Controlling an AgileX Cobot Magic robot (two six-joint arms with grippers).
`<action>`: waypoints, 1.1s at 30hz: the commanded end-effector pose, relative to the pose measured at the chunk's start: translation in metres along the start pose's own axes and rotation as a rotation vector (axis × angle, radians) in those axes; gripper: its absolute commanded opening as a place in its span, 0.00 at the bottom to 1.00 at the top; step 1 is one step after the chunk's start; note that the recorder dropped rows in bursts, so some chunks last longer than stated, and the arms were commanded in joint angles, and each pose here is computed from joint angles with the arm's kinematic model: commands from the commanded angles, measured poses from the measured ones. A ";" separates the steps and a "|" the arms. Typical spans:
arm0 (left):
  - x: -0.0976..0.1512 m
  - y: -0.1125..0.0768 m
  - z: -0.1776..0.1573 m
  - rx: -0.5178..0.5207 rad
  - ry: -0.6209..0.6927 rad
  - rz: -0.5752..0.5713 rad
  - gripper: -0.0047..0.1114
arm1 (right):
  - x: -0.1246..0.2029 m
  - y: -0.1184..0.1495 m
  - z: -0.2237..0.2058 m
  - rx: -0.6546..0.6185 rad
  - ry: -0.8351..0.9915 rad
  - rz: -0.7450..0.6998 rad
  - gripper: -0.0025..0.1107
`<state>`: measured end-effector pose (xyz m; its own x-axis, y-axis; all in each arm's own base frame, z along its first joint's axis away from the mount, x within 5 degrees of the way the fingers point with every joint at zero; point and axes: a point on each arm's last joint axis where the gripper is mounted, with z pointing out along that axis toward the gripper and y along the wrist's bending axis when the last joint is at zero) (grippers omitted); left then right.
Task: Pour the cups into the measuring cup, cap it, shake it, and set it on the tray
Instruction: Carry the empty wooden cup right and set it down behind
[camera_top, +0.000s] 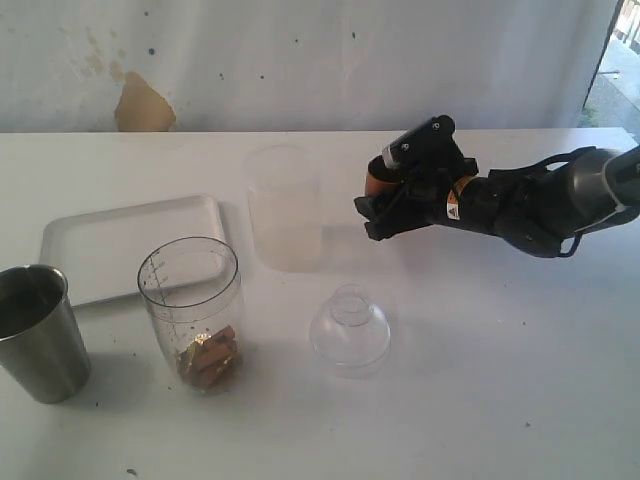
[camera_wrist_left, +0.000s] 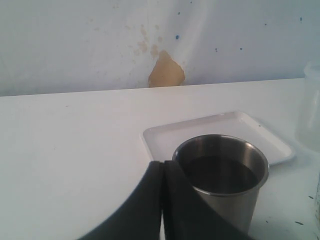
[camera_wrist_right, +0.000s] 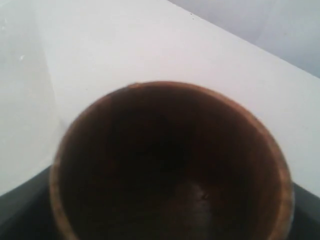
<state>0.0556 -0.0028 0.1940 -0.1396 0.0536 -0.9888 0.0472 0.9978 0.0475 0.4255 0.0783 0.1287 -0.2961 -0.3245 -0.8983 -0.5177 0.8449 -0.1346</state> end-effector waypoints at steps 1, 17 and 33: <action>0.002 0.000 0.000 -0.002 0.003 -0.007 0.04 | -0.003 -0.003 -0.001 0.014 -0.033 0.020 0.74; 0.002 0.000 0.000 -0.002 0.003 -0.007 0.04 | -0.058 -0.012 -0.037 0.086 -0.099 0.087 0.79; 0.002 0.000 0.000 -0.002 0.003 -0.007 0.04 | -0.163 0.008 -0.208 0.363 -0.153 0.222 0.02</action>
<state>0.0556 -0.0028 0.1940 -0.1396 0.0536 -0.9888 0.0472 0.9978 0.0475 0.3295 0.0501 0.3464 -0.2562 -0.0877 -0.9626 -0.1423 0.9885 -0.0522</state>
